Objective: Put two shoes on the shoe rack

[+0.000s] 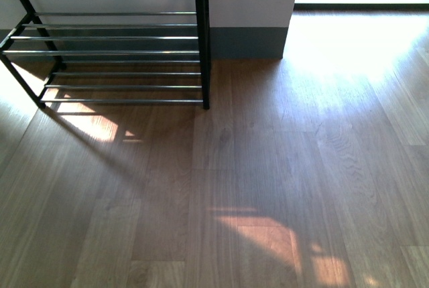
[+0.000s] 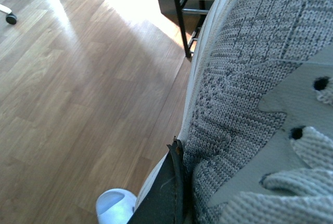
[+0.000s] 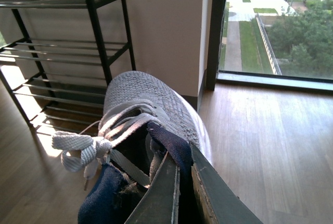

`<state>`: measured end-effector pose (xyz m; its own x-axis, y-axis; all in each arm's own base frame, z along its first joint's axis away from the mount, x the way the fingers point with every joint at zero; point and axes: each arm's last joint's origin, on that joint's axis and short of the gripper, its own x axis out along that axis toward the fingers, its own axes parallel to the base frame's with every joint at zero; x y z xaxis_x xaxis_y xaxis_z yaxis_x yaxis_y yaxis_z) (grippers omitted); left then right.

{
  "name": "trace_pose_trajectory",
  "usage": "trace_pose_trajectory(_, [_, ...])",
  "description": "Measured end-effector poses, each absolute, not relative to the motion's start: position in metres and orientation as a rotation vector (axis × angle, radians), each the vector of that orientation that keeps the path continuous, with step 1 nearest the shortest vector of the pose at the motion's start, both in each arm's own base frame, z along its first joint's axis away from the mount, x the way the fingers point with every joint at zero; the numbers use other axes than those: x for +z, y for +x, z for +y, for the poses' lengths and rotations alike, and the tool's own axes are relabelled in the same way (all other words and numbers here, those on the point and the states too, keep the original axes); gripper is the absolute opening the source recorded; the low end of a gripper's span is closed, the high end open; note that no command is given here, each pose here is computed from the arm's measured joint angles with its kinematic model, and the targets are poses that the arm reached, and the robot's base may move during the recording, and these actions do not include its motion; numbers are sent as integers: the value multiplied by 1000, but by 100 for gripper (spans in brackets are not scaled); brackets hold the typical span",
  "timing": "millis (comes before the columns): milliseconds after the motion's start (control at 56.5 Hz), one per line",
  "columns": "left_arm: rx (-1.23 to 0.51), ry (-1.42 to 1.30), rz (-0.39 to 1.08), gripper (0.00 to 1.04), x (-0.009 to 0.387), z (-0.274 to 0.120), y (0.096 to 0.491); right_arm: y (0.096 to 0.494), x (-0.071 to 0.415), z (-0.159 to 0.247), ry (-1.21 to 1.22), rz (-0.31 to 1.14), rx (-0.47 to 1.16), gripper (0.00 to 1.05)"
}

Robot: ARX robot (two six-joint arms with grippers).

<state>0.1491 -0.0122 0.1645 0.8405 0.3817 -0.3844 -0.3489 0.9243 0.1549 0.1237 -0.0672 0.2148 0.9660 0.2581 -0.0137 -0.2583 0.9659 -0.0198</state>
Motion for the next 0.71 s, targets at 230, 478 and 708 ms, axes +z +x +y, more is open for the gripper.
trace_pose_trajectory(230, [391,81,422,3,164,-12,149,124,215,-67,-22,11,259,1])
trace_pose_trajectory(478, [394,82,422,3,165,-12,149,124,215,-67,-21,10,273,1])
trace_pose_trajectory(708, [386,81,424,3,164,-12,149,124,214,-68,-19,13,255,1])
